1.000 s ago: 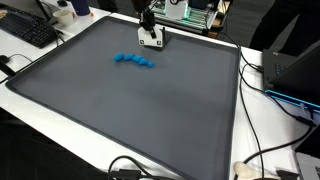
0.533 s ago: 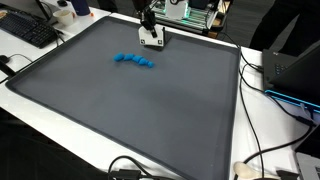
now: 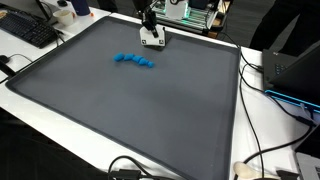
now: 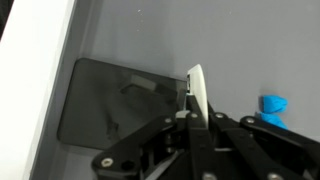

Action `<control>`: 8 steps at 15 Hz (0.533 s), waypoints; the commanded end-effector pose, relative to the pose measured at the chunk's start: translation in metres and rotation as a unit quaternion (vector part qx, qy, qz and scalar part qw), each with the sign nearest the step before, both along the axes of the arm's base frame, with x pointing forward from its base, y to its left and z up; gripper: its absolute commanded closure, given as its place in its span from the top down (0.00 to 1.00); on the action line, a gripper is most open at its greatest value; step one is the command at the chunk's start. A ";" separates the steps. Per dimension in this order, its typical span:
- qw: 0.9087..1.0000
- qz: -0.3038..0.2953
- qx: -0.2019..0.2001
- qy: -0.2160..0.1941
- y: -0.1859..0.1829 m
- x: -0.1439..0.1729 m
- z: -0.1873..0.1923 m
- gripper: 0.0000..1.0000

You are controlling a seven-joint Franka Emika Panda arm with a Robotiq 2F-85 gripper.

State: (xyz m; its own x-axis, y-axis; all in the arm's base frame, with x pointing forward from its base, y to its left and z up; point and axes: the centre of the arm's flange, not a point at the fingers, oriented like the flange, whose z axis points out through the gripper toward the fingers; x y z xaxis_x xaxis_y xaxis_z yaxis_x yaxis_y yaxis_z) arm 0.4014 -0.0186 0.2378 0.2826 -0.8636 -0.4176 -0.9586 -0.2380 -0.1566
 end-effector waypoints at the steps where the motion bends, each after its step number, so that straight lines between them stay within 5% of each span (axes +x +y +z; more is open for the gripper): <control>1: 1.000 -0.011 -0.002 0.002 -0.005 -0.001 -0.011 0.01; 8: 1.000 -0.011 0.000 0.012 -0.005 0.002 -0.019 0.01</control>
